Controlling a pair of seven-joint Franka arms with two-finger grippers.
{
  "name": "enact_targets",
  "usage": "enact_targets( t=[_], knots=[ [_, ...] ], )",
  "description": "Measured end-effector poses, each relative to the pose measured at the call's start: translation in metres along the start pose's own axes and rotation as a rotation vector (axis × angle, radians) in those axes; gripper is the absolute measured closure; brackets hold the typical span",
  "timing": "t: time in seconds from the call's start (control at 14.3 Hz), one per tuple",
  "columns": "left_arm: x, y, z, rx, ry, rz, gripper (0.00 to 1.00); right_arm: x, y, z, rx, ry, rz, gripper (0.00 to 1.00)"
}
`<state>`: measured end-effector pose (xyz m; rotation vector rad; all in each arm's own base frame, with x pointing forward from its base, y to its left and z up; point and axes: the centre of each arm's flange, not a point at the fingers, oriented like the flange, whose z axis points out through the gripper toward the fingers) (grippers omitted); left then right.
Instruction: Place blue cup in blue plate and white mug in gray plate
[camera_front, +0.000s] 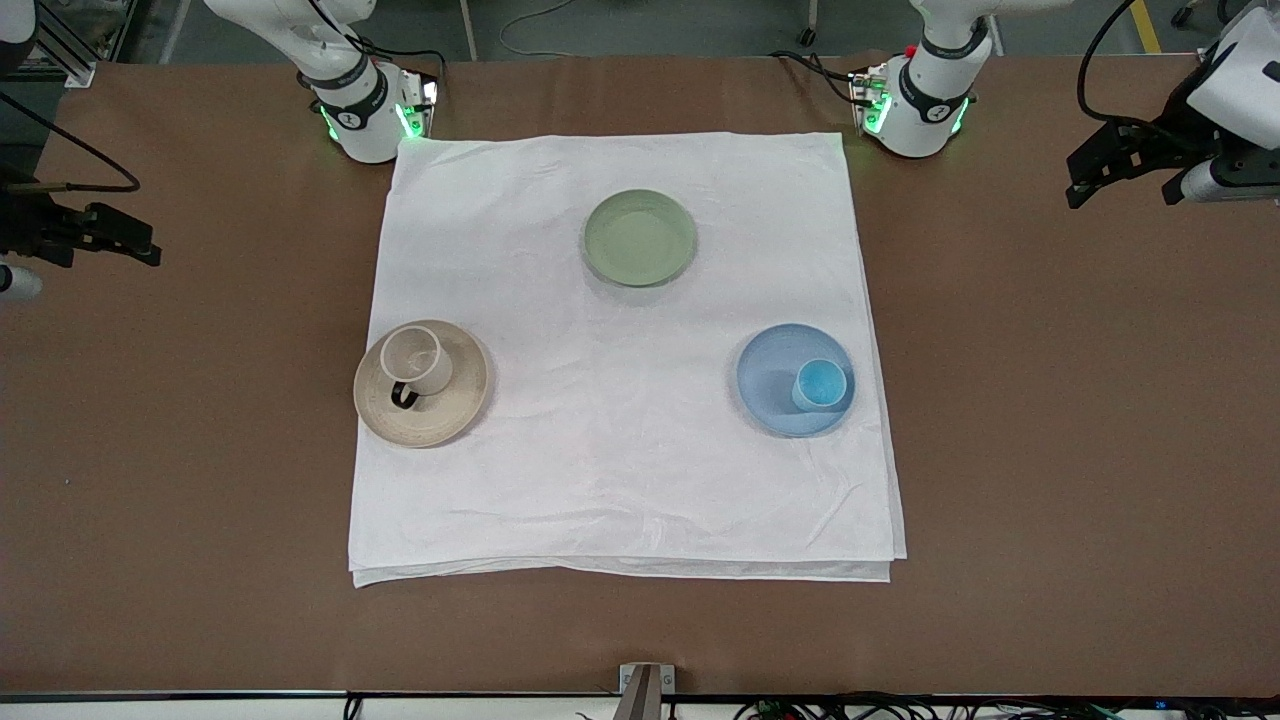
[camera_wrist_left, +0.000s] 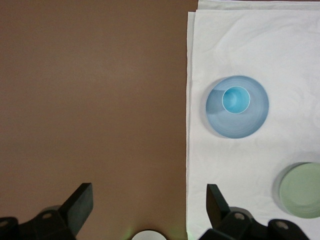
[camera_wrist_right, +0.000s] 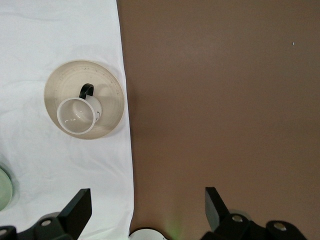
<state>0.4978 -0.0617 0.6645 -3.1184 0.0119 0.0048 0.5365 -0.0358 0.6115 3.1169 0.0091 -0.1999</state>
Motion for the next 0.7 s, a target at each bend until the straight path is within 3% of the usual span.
enact_targets(
  t=[0.7],
  knots=[
    [0.001, -0.005, -0.001, -0.001, 0.005, 0.021, 0.00, -0.014, 0.011, -0.018, 0.028, 0.048, 0.023, 0.00]
  ],
)
